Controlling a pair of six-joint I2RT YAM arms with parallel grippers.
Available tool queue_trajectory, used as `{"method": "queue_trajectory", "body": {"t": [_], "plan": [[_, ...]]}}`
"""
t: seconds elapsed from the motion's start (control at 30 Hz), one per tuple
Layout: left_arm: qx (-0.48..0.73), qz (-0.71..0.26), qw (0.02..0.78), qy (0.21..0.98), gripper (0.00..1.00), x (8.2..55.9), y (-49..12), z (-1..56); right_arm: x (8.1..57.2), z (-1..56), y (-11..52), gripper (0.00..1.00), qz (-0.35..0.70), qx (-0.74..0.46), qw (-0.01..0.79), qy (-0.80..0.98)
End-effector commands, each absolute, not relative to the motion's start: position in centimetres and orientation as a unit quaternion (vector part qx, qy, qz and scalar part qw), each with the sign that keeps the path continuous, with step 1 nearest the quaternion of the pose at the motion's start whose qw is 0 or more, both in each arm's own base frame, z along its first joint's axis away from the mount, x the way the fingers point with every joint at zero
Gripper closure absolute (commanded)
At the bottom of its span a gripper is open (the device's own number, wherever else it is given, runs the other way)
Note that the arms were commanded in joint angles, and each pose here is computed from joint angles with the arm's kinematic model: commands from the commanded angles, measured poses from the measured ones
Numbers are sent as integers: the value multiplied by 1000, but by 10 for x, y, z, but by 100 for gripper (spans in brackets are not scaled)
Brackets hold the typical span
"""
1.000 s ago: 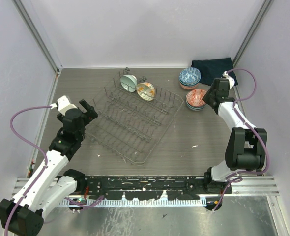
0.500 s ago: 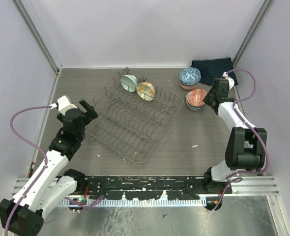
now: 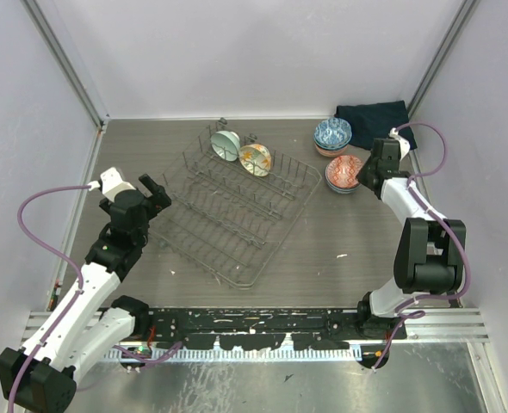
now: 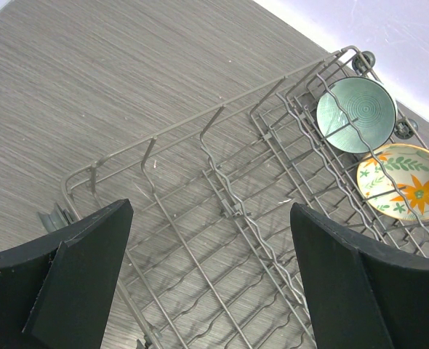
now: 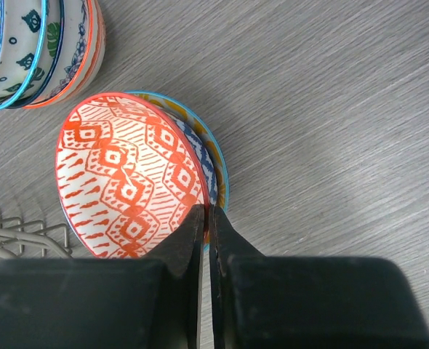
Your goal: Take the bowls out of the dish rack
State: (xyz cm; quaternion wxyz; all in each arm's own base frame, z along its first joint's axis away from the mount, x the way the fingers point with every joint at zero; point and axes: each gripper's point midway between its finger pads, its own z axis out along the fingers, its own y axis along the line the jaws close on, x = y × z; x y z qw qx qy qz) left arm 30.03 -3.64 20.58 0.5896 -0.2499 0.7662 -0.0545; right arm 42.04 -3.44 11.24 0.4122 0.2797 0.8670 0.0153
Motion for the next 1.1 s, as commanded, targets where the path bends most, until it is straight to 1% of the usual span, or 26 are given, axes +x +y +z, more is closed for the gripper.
{"method": "queue_trajectory", "body": {"t": [0.0,0.13,0.23,0.33,0.4,0.53,0.63,0.67,0.83,0.93,1.07], "plan": [[-254,-63,606,751,2,303,-36,217,426,118,-36,93,16,280,427,860],[-254,-63,606,751,2,304,-37,217,427,118,-35,92,18,280,426,860],[-254,-62,605,752,2,304,-37,217,427,117,-35,85,19,280,425,861],[-254,-62,605,752,2,304,-37,217,428,118,-35,75,19,280,426,860],[-254,-62,605,752,2,304,-37,217,427,119,-35,72,20,279,427,860],[-254,-62,606,752,2,303,-36,217,427,119,-35,80,20,279,428,860],[-254,-62,606,751,2,303,-36,217,427,117,-34,89,21,279,426,860],[-254,-62,605,752,2,303,-36,217,427,117,-34,91,20,280,425,860],[-255,-62,606,751,2,303,-36,217,428,118,-34,90,22,279,427,860],[-255,-63,607,750,2,303,-36,218,428,118,-33,82,24,279,426,861],[-254,-62,606,751,2,303,-36,218,428,117,-33,77,24,278,425,861]]}}
